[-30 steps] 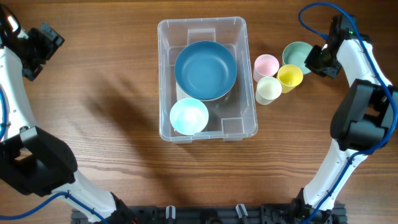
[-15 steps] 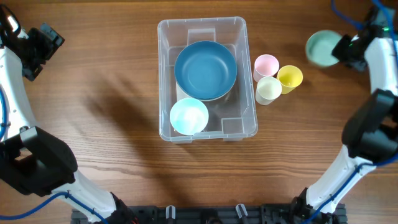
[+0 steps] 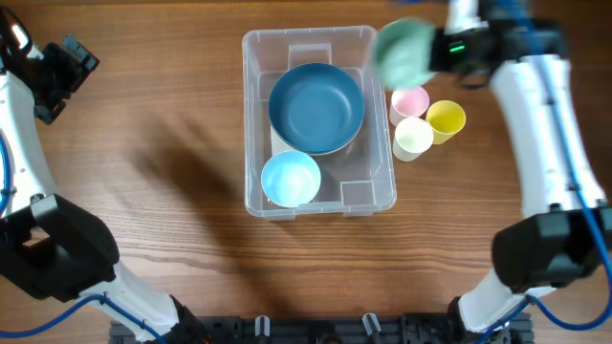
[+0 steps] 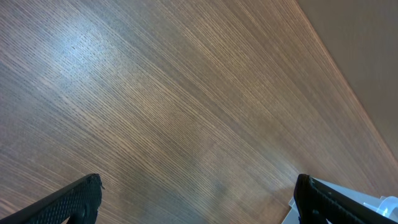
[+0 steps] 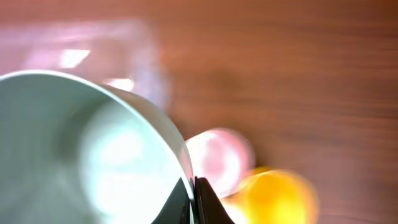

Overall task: Pack container
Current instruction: 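Carry the mint green bowl into the light blue bowl and release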

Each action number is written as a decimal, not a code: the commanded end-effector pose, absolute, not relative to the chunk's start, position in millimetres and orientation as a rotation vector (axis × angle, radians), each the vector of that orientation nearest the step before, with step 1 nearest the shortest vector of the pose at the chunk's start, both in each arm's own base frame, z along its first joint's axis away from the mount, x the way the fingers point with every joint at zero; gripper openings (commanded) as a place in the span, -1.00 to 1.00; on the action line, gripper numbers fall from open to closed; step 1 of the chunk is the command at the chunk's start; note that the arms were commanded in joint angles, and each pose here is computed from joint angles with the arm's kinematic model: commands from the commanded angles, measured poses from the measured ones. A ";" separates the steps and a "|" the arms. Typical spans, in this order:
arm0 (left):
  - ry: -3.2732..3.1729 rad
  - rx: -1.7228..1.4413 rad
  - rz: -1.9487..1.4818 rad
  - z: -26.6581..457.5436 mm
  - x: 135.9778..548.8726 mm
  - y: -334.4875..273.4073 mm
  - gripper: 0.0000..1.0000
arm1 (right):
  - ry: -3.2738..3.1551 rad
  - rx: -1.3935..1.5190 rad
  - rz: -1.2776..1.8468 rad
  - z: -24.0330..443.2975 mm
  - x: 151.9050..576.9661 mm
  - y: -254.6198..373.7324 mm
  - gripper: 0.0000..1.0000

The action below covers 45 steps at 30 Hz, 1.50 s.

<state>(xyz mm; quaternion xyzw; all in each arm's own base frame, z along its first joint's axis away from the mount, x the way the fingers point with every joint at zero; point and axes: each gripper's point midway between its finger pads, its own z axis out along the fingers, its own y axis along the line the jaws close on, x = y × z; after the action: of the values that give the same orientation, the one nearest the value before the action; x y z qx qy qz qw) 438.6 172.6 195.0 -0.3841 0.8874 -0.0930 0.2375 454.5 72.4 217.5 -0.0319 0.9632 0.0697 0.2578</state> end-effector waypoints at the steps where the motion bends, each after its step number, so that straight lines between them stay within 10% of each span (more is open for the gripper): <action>1: 2.384 -1.041 -0.248 215.0 439.0 174.4 1.00 | 2.631 -0.384 0.270 222.2 418.8 156.0 -0.91; 21: 2.384 -1.041 -0.248 215.0 439.0 174.5 1.00 | 2.780 -0.647 0.318 197.4 320.9 264.5 -0.91; 27: 2.384 -1.041 -0.248 215.0 439.0 174.4 1.00 | 2.768 -0.628 0.248 196.8 326.5 257.3 -0.22; 32: 2.384 -1.041 -0.248 215.0 439.0 174.4 1.00 | 2.748 -0.574 0.189 198.1 336.0 251.0 -0.20; 45: 2.384 -1.041 -0.248 215.0 439.0 174.4 1.00 | 2.852 0.194 -0.042 192.9 386.9 86.3 -0.28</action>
<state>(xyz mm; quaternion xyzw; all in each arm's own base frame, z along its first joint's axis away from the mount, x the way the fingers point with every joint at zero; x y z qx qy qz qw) 438.7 172.6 195.1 -0.3841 0.8873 -0.0929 0.2377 375.5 143.5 192.0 -0.0160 0.9897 0.0156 0.1412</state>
